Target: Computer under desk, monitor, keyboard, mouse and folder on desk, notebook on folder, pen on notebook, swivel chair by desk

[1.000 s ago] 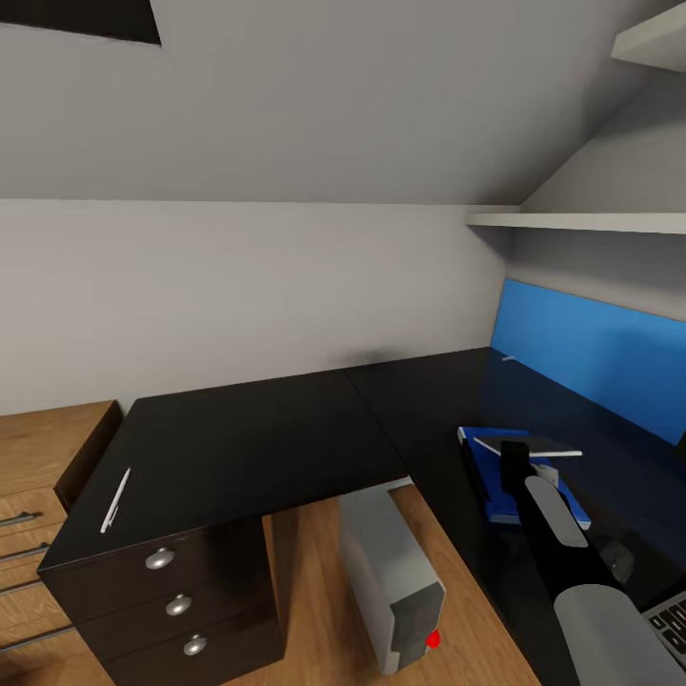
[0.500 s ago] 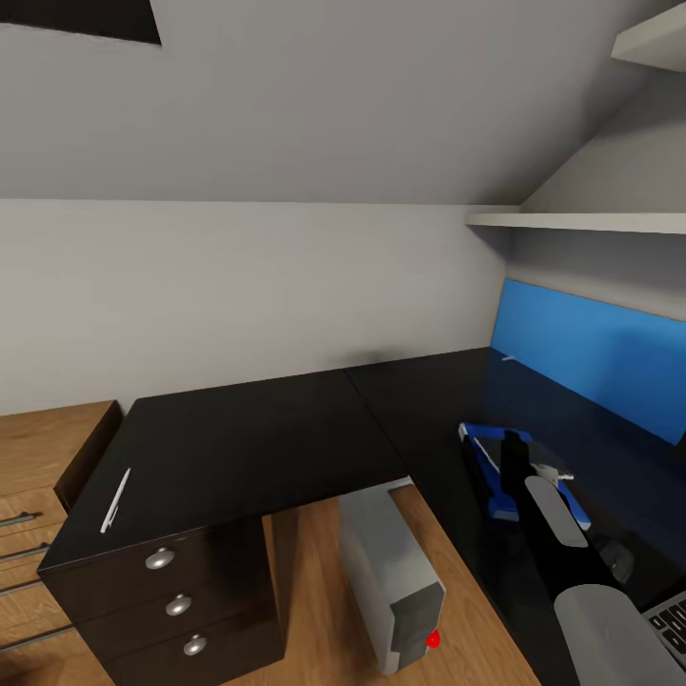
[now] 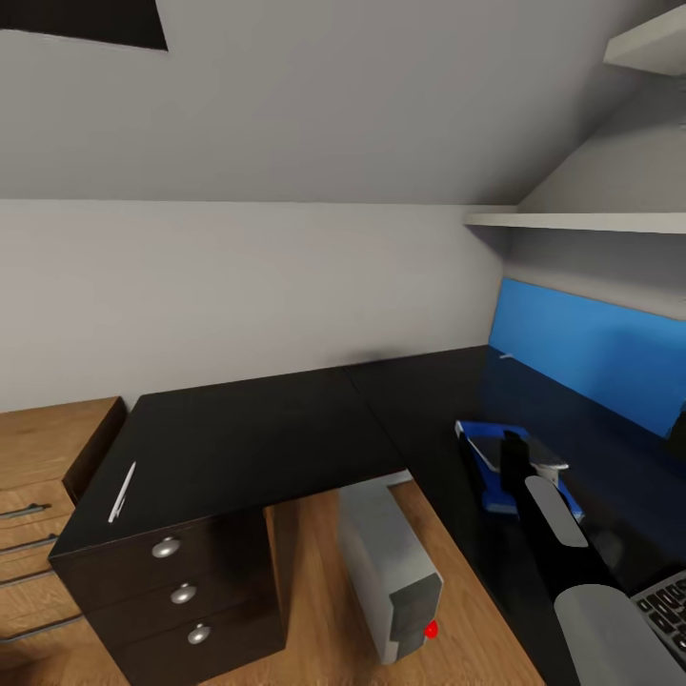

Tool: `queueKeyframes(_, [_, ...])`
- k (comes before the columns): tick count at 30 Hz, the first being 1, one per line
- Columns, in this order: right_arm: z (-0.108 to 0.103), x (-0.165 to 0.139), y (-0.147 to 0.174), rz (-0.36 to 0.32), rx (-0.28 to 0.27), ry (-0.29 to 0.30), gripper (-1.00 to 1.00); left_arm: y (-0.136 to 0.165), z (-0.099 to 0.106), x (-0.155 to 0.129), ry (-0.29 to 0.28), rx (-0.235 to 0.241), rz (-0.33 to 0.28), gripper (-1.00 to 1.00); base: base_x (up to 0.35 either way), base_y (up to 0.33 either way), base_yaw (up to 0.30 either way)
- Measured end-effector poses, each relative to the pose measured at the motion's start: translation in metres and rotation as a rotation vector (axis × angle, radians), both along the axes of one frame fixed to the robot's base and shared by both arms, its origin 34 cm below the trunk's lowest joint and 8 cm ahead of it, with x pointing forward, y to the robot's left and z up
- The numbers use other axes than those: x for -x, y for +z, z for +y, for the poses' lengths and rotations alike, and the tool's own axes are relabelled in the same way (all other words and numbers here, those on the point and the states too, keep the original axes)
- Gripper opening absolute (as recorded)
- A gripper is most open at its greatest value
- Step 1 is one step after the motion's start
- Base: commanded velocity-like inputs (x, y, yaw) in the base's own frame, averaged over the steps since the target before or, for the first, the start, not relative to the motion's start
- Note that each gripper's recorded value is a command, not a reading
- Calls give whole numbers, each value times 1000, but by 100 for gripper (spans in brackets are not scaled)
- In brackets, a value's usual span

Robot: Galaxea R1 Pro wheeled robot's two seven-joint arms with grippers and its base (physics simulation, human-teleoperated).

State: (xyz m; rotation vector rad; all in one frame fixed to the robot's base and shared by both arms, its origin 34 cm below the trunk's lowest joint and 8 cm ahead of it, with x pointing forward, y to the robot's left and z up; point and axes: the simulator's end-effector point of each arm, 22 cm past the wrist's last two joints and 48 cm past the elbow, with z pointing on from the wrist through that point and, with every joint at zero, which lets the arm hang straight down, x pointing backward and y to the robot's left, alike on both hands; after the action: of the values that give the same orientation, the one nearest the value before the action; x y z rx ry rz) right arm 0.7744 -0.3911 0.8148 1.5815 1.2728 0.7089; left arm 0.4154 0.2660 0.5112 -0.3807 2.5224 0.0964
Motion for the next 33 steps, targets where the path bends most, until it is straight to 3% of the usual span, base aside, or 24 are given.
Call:
queueKeyframes(19, [1,-1,3,-7,12,5,100,0,0,0,0,0,0,100,-111,0,0])
queueKeyframes(23, [2,-3,15,-21,16,7,100,7,0,0,-1,0,0,100,-19,0,0])
queueKeyframes(33, [8,-14,72,-142,32,20,100,26,0,-2,0,0,0,100,-4,0,0])
